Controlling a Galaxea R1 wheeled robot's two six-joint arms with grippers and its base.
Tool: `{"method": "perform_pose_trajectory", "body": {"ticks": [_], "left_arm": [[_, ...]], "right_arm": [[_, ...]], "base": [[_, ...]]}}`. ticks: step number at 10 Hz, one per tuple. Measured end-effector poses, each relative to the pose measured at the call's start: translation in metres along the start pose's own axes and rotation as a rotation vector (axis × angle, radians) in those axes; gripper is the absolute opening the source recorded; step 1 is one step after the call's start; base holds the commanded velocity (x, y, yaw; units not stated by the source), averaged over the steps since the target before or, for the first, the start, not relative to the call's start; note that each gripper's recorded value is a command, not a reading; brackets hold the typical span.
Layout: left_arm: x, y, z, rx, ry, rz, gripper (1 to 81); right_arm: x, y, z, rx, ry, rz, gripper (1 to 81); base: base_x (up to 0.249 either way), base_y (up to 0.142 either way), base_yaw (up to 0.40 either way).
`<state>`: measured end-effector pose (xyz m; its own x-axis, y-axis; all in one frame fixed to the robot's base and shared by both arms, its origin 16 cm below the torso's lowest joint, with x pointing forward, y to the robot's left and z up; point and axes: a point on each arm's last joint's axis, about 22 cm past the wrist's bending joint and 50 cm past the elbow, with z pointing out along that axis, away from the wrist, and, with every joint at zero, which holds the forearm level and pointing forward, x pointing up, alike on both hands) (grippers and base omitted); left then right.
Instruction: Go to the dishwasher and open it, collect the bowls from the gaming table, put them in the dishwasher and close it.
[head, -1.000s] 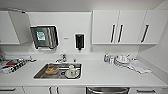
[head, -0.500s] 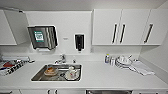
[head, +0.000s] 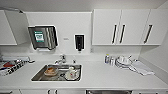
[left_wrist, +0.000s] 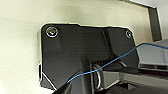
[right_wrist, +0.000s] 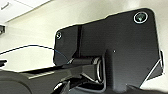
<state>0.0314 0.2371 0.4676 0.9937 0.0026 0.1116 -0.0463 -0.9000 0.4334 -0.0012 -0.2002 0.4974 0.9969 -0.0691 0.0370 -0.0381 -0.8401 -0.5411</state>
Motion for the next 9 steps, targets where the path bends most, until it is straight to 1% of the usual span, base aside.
{"method": "perform_pose_trajectory", "body": {"ticks": [1,2,3,4,5,6,7,8,9], "left_arm": [[0.005,-0.008,-0.009,0.001,0.006,0.002,81.1],[0.012,-0.019,-0.021,0.004,0.019,0.003,81.1],[0.021,-0.031,-0.037,0.006,0.042,0.005,81.1],[0.028,-0.043,-0.055,0.008,0.068,0.005,81.1],[0.036,-0.049,-0.072,0.001,0.093,0.005,81.1],[0.046,-0.049,-0.088,-0.013,0.121,0.003,81.1],[0.056,-0.05,-0.105,-0.03,0.136,-0.012,81.1],[0.067,-0.058,-0.125,-0.031,0.141,-0.027,81.1],[0.082,-0.07,-0.146,-0.021,0.151,-0.031,81.1]], "right_arm": [[0.001,-0.004,-0.008,0.018,0.001,0.001,81.1],[0.003,-0.011,-0.018,0.043,0.003,0.002,81.1],[0.005,-0.018,-0.028,0.069,0.003,0.001,81.1],[0.007,-0.023,-0.035,0.084,0.006,-0.001,81.1],[0.017,-0.033,-0.053,0.119,0.016,-0.007,81.1],[0.027,-0.039,-0.067,0.141,0.024,-0.011,81.1],[0.034,-0.045,-0.082,0.161,0.022,-0.012,81.1],[0.041,-0.049,-0.097,0.176,0.015,-0.007,81.1],[0.051,-0.05,-0.108,0.184,0.011,-0.003,81.1]], "base": [[0.0,0.0,0.0],[0.0,0.0,0.0],[0.0,0.0,0.0],[0.0,0.0,0.0],[0.0,0.0,0.0],[0.0,0.0,0.0],[0.0,0.0,0.0],[0.0,0.0,0.0],[0.0,0.0,0.0]]}}
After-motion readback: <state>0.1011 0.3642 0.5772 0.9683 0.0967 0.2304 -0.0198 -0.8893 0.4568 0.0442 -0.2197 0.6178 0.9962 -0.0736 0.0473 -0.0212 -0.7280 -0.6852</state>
